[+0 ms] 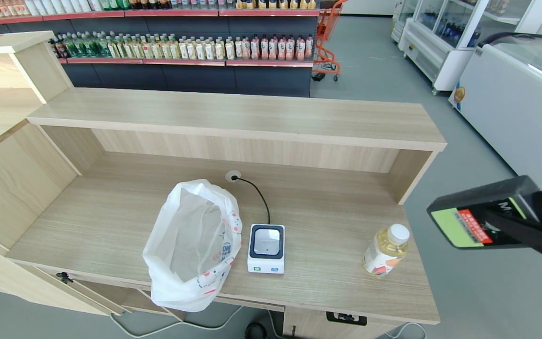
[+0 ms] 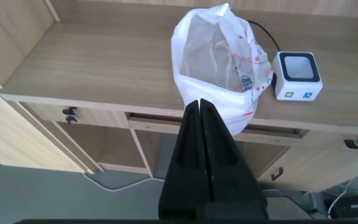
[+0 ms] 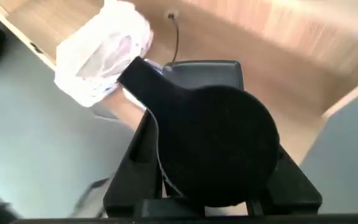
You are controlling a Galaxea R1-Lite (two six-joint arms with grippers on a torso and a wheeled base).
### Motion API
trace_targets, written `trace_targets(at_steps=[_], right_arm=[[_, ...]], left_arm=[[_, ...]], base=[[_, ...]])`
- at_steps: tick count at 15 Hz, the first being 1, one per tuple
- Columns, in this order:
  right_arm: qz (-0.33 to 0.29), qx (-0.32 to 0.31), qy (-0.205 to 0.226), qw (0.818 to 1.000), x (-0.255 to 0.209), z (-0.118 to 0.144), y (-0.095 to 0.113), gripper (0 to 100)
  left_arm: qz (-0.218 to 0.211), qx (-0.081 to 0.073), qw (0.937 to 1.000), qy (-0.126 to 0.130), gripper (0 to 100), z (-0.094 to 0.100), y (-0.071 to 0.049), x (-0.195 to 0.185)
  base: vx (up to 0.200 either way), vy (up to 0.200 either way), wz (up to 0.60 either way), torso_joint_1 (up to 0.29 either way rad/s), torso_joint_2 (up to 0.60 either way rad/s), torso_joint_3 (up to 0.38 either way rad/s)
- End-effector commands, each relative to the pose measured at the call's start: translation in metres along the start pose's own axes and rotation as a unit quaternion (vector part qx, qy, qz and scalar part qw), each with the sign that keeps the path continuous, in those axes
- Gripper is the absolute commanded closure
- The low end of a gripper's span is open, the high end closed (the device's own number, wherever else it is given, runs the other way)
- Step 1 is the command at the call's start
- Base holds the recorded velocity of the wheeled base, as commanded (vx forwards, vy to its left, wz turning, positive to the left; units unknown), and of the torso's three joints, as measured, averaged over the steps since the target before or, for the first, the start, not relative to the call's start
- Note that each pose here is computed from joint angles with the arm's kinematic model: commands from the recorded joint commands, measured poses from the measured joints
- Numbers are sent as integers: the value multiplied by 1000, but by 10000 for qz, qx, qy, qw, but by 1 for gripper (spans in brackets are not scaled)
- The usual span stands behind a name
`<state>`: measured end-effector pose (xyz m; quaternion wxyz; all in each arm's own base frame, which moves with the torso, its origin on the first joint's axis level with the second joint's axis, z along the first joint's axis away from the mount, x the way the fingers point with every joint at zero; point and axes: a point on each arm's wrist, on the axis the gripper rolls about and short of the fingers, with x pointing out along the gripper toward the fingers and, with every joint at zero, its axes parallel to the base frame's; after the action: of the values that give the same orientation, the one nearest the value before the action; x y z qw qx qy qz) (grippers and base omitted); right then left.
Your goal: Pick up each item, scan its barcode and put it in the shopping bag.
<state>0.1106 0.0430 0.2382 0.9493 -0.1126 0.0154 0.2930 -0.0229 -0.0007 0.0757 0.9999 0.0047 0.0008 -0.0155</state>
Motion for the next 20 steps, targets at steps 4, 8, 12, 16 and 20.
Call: trace_targets(at_steps=[4, 8, 12, 16, 20], right_arm=[[-179, 2892, 1702, 9418, 41, -36, -5, 100], [-186, 2994, 1956, 9337, 52, -45, -6, 100], [-188, 3016, 2065, 9306, 51, -51, -4, 100], [-196, 3019, 2035, 9312, 42, -54, -1, 100], [-221, 2991, 1923, 9344, 37, -51, -2, 100]], left_arm=[[2, -1, 10000, 7, 100, 0, 0, 0], [2, -1, 10000, 7, 100, 0, 0, 0], [-6, -1, 10000, 7, 100, 0, 0, 0], [2, 7, 10000, 7, 100, 0, 0, 0], [2, 7, 10000, 7, 100, 0, 0, 0]], base=[[0, 0, 0, 0, 0, 0], [0, 0, 0, 0, 0, 0], [0, 0, 0, 0, 0, 0], [0, 0, 0, 0, 0, 0], [0, 100, 0, 1, 2, 1]])
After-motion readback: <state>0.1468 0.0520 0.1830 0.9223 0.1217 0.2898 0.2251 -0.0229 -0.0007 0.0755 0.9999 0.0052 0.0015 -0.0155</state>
